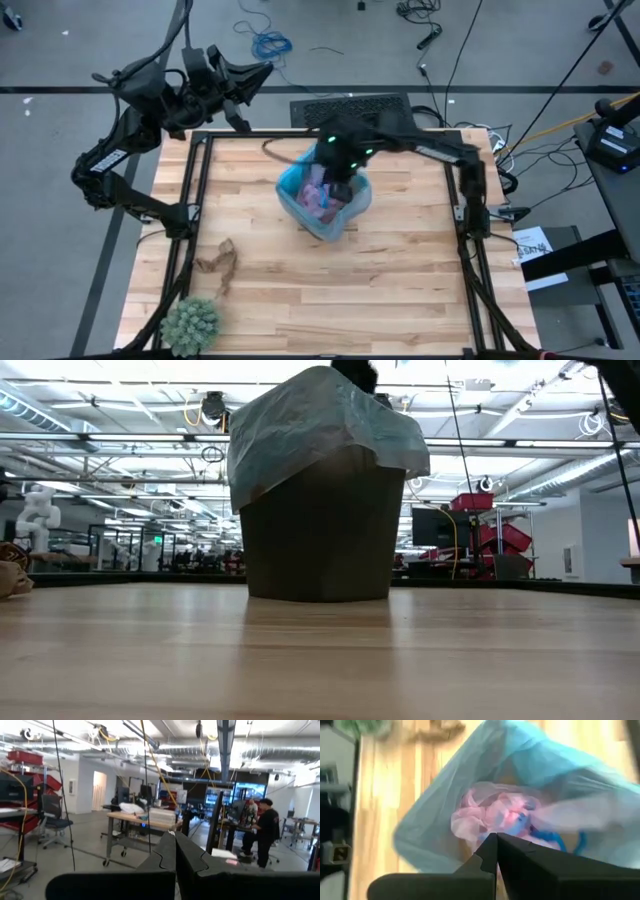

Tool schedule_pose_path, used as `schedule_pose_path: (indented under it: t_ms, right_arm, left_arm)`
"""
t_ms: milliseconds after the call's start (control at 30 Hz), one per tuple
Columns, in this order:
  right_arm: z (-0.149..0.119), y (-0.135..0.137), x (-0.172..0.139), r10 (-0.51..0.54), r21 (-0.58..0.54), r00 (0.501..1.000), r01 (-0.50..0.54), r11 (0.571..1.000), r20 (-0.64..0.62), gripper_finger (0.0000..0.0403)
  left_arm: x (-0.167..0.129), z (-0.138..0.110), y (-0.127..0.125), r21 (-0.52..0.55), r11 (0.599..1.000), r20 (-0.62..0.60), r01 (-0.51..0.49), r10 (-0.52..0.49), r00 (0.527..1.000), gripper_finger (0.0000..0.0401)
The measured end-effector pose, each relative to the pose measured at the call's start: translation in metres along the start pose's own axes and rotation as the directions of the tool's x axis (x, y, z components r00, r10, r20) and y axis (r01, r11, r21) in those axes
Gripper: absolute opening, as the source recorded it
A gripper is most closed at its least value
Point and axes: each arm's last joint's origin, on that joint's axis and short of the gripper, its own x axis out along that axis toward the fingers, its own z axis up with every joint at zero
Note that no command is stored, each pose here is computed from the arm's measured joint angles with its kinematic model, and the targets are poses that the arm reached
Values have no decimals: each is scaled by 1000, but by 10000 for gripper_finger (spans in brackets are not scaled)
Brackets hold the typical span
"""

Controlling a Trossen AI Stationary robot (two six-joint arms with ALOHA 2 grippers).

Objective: Pick and place trash into bin
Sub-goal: Put the brown paper into the brown trash bin

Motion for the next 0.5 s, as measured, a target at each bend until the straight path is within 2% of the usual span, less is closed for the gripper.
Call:
schedule_pose_path:
  t_ms: [67,133,333,433,500]
  right_arm:
    - [-4,1,-18,-35,37,999,34,999,24,0]
    - [-7,-1,-20,-76,62,997,75,995,16,0]
    - [-23,-20,29,-169,90,961,192,977,-217,0]
    - [-29,-24,32,-179,96,952,208,974,-247,0]
    - [-30,-22,24,-182,99,958,207,973,-223,0]
  left_arm:
    - [0,-3,0,3,1000,-28,-1,2,1000,0]
    - [0,-6,0,7,1000,-63,-4,4,998,0]
    - [-1,-12,1,15,1000,-127,-7,9,992,0]
    - [-4,-17,1,16,1000,-194,3,0,981,0]
    - [-9,-22,1,14,1000,-262,26,-22,965,0]
